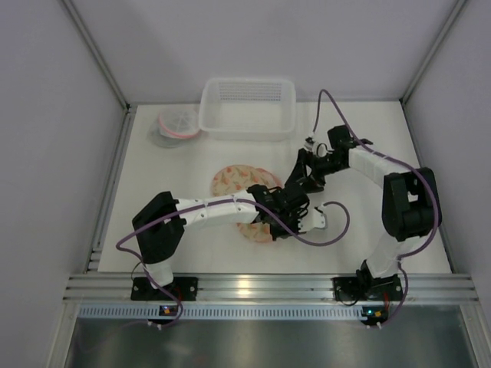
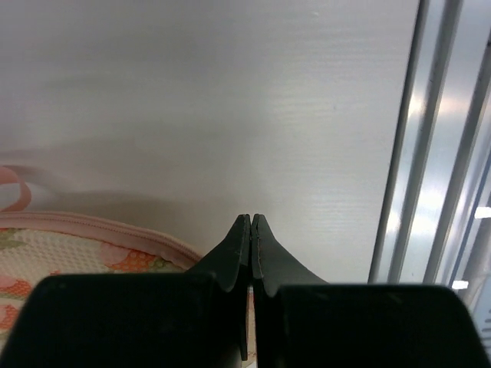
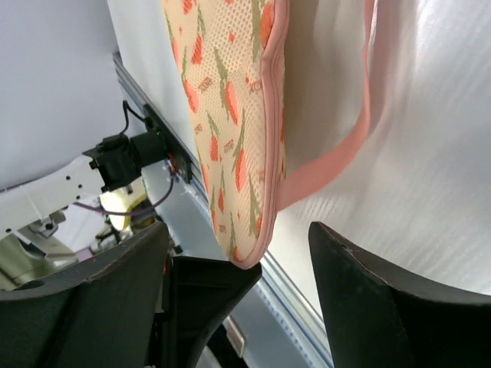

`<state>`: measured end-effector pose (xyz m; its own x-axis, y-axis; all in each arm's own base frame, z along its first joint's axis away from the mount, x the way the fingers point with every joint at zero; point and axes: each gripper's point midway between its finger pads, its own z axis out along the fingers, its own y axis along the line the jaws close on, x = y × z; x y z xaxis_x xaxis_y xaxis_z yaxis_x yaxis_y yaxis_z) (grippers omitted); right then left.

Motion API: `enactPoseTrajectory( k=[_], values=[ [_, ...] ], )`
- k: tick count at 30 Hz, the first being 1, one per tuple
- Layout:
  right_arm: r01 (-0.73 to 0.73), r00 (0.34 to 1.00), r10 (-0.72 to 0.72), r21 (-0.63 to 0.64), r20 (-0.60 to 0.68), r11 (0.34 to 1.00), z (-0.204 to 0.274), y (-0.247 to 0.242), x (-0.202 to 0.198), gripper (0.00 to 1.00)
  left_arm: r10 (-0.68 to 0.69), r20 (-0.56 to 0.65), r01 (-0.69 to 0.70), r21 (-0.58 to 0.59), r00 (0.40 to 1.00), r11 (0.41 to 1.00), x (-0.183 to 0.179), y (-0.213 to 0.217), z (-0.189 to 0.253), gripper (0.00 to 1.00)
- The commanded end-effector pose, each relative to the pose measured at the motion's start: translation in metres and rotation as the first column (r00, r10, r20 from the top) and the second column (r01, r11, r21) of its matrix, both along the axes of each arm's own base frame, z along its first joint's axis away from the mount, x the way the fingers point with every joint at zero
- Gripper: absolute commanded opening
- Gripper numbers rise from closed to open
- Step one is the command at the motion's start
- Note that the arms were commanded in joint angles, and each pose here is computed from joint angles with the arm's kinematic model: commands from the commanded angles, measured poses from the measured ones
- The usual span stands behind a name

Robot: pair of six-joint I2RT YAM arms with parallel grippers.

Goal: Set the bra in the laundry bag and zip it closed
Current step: Zip the zipper on the laundry bag.

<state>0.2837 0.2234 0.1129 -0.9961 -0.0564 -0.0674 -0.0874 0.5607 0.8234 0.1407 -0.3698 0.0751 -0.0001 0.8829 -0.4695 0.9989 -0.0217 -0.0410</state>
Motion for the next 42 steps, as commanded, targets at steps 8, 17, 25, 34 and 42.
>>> enactPoseTrajectory(
  k=[8, 17, 25, 34, 42],
  values=[
    [0.048, 0.995, -0.04, 0.085, -0.09, 0.995, -0.005, -0.008, -0.043, 0.68, 0.258, 0.157, -0.219, -0.23, 0.953, 0.948, 0.063, -0.062, 0.033, 0.0],
    [-0.024, 0.991, 0.032, 0.069, -0.131, 0.997, -0.014, 0.007, -0.041, 0.25, 0.219, 0.161, -0.179, -0.231, 0.962, 0.956, 0.066, -0.075, 0.027, 0.0],
    [-0.045, 0.995, 0.049, 0.057, -0.085, 0.997, -0.012, 0.009, -0.016, 0.0, 0.053, 0.086, -0.038, -0.166, 0.995, 0.985, 0.021, -0.035, 0.007, 0.0],
    [-0.082, 0.992, 0.089, 0.075, -0.09, 0.994, -0.016, 0.015, 0.003, 0.0, -0.055, 0.016, 0.056, -0.091, 0.998, 0.994, -0.016, 0.007, -0.013, 0.0],
    [-0.12, 0.991, 0.121, 0.019, -0.06, 0.993, -0.004, -0.002, -0.01, 0.76, 0.135, 0.073, -0.126, -0.119, 0.988, 0.985, 0.021, -0.028, 0.003, 0.0]
  ],
)
